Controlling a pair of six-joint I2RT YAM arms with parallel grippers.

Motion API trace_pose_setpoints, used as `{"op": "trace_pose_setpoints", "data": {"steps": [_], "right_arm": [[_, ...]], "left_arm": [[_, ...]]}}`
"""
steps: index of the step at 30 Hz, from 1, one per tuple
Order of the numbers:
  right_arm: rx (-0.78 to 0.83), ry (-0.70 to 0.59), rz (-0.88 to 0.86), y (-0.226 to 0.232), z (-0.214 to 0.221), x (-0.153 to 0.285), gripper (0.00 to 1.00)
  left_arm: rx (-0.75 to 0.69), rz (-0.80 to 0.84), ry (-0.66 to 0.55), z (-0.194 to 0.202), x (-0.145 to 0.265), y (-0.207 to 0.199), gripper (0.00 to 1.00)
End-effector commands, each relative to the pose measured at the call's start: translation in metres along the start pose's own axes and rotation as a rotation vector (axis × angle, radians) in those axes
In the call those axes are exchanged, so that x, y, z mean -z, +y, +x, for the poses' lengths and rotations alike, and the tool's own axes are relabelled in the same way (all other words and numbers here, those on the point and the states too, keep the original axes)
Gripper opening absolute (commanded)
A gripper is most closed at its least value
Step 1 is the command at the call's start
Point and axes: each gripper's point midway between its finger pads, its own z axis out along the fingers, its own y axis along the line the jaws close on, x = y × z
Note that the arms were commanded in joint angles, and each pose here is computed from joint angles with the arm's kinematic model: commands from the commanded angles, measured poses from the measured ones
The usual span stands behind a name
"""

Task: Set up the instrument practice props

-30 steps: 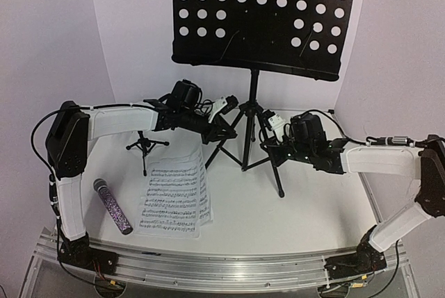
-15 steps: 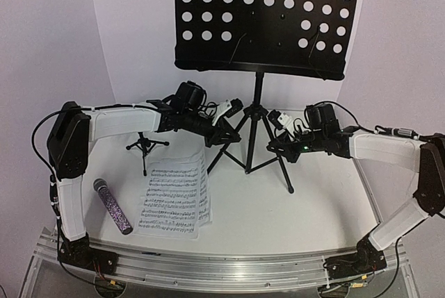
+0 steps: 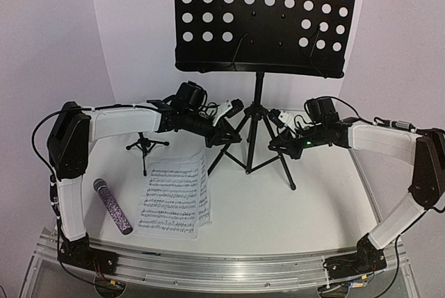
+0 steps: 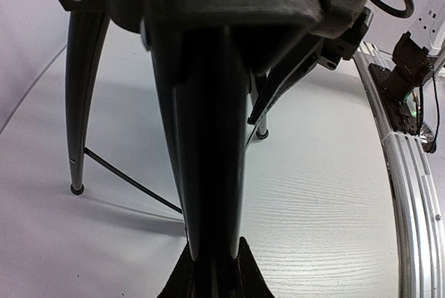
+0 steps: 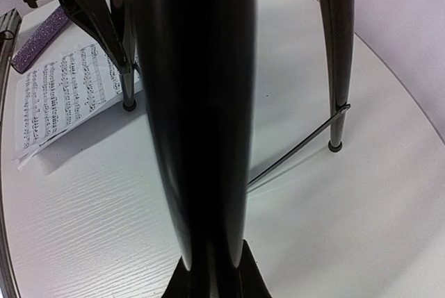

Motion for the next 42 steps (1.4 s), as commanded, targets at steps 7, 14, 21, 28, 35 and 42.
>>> {"op": "trace_pose_setpoints", "data": {"steps": [7, 14, 21, 28, 35, 42], "right_arm": [[-0.301, 0.055, 0.321, -0.091, 0.037, 0.035, 0.01], [-0.240, -0.018, 0.376, -0.089, 0.009, 0.030, 0.30], [-0.203, -0.093, 0.388, -0.082, -0.015, 0.046, 0.58], [0.002, -0.154, 0.463, -0.050, -0.055, 0.070, 0.74], [0.250, -0.275, 0.560, -0.002, -0.121, 0.096, 0.70], [0.557, -0.310, 0.551, 0.062, -0.154, 0.086, 0.62]], "left_arm": [[0.194, 0.079, 0.178, 0.060, 0.013, -0.020, 0.00], [0.252, 0.026, 0.111, 0.047, 0.009, -0.011, 0.00], [0.278, 0.033, 0.094, 0.045, 0.006, -0.011, 0.00], [0.276, 0.041, 0.090, 0.041, 0.005, -0.010, 0.00], [0.254, 0.031, 0.091, 0.041, 0.005, -0.009, 0.00], [0.236, 0.009, 0.067, 0.036, 0.002, -0.001, 0.00]]}}
